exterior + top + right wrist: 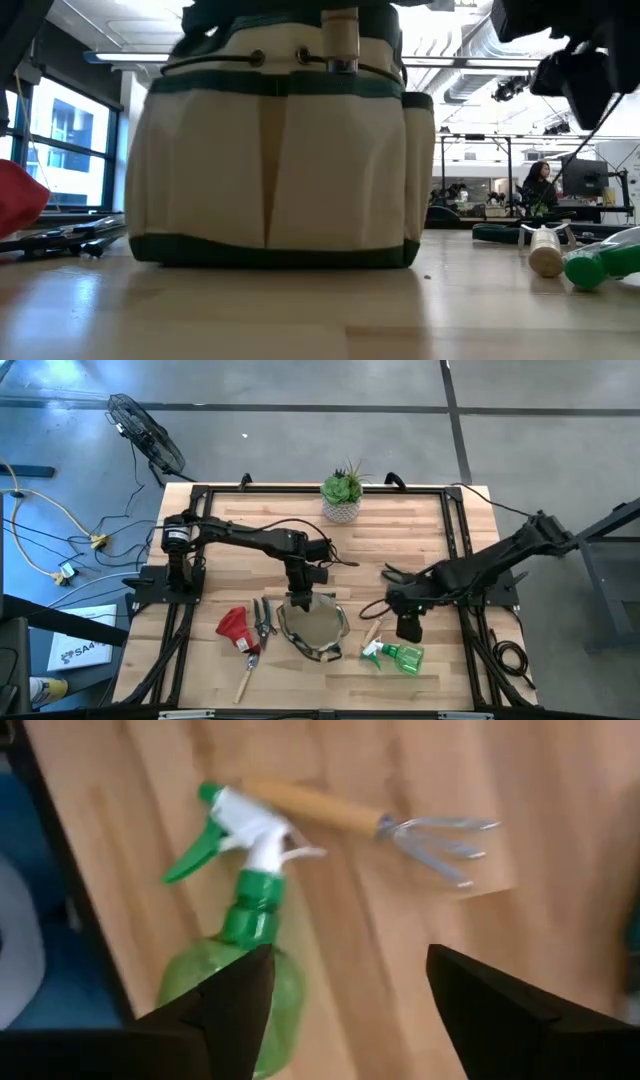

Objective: Pick & Place Garden tools in Gardening bag
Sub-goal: Put the green spray bottle into the gardening bag

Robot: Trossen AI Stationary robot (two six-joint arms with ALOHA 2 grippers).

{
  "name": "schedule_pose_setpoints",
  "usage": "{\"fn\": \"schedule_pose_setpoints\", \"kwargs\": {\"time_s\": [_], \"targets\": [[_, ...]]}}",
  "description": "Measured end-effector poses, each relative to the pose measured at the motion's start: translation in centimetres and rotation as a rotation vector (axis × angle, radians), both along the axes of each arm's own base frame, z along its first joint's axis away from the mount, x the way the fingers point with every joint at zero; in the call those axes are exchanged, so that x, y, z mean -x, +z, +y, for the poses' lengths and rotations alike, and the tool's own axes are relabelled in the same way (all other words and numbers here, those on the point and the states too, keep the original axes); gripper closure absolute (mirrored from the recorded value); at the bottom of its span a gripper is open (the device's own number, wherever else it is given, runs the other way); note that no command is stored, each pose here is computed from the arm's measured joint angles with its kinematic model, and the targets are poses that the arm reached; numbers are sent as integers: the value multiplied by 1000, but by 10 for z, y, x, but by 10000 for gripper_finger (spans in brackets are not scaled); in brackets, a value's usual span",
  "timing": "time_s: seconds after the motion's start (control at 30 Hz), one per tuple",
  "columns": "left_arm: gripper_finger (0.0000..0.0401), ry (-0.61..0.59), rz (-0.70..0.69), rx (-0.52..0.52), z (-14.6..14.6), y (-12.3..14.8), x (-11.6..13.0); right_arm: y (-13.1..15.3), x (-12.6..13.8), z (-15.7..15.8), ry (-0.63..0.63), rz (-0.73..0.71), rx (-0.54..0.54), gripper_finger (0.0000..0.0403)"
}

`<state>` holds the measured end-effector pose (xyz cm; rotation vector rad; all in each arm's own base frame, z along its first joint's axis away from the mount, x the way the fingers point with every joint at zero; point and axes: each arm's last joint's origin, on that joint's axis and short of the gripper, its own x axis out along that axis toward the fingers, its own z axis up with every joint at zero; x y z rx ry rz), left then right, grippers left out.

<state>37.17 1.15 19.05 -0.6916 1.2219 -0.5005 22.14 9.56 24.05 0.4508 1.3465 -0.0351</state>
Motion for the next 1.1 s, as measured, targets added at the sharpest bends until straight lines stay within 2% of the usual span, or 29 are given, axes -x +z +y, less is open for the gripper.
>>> {"fn": "schedule_pose_setpoints", "kwargs": {"time_s": [0.23, 0.37, 0.47, 0.67, 0.93, 1.1], "targets": [[401, -10, -13, -9, 0, 0, 0, -33, -18, 16, 37, 162, -118, 145], [401, -26, -29, -15, 0, 0, 0, -49, -31, 24, 60, 183, -197, 150], [401, -33, -36, -19, 0, 0, 0, -54, -39, 28, 88, 137, -228, 151], [401, -33, -37, -19, 0, 0, 0, -61, -46, 31, 120, 97, -227, 151], [401, -29, -34, -18, 0, 0, 0, -75, -47, 31, 118, 147, -152, 151], [401, -33, -35, 0, -1, 0, 0, -90, -46, 39, 142, 218, -156, 151]]}}
